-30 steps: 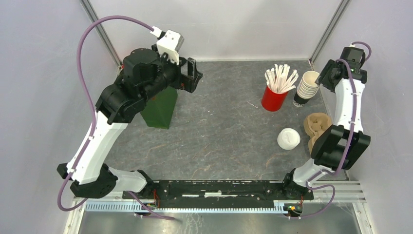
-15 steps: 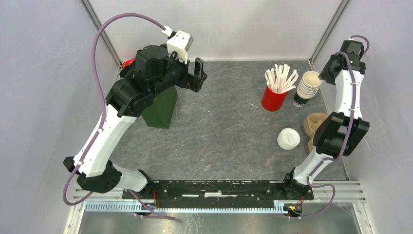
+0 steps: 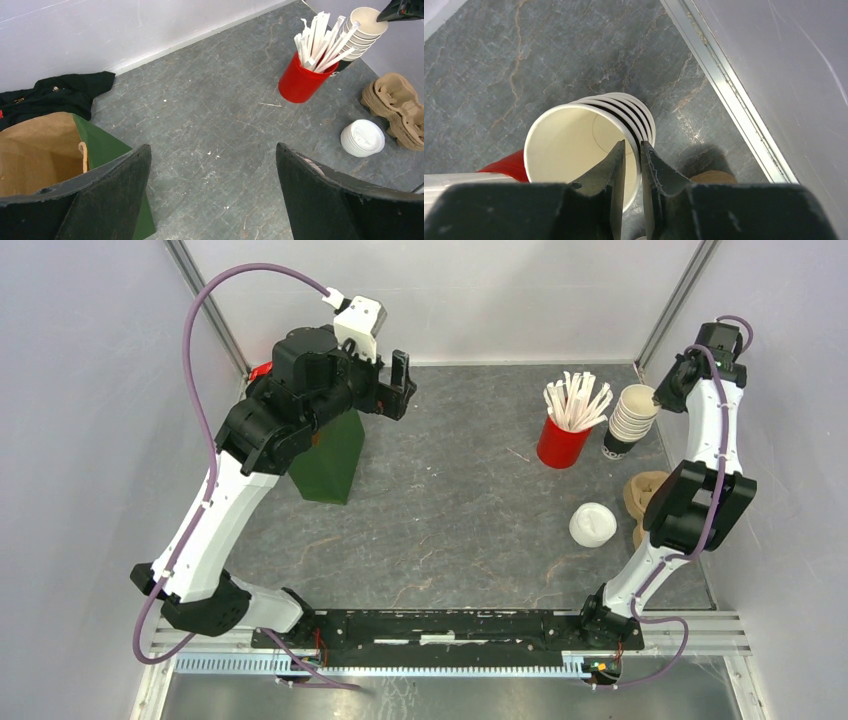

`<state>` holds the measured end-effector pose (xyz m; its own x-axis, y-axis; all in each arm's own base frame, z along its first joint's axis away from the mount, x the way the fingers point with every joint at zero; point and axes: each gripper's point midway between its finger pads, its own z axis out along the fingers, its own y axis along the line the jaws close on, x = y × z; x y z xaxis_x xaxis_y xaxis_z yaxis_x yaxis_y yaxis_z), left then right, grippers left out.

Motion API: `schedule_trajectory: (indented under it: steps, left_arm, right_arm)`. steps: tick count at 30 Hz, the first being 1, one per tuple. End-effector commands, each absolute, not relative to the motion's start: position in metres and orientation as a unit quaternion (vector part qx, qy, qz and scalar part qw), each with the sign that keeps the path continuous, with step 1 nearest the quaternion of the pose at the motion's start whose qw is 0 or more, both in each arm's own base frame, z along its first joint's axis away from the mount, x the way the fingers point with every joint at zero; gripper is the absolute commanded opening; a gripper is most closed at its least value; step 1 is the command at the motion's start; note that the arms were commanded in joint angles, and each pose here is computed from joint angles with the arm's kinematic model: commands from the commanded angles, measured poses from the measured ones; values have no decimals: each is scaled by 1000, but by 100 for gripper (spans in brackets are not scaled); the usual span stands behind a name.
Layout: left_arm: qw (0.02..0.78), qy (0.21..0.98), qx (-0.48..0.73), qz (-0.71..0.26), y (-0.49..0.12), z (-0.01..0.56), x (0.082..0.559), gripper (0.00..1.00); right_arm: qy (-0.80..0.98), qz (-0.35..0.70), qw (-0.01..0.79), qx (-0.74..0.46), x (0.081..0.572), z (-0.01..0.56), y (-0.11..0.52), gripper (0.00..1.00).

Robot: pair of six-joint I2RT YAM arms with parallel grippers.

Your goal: Pack the takeout coffee

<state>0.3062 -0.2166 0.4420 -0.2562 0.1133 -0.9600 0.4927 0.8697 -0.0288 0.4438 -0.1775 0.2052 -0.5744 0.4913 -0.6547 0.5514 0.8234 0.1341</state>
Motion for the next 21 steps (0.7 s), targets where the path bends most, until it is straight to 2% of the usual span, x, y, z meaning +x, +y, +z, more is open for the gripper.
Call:
schedule_trajectory:
  steps: [1, 7, 12, 21]
  left_arm:
    - [596, 759, 203, -164, -217, 451, 315, 100]
    - [594, 761, 201, -166, -217, 450, 318, 100]
    - [596, 760, 200, -166, -217, 451, 318, 100]
    - [599, 758, 199, -167, -215, 454, 316, 100]
  right_arm:
    - [874, -41, 382, 297, 455, 227, -182, 21]
    - [877, -47, 379, 292, 452, 230, -182, 18]
    - [880, -45, 374, 290, 453, 226, -182, 0]
    - [871, -49, 400, 281, 449, 253, -181, 0]
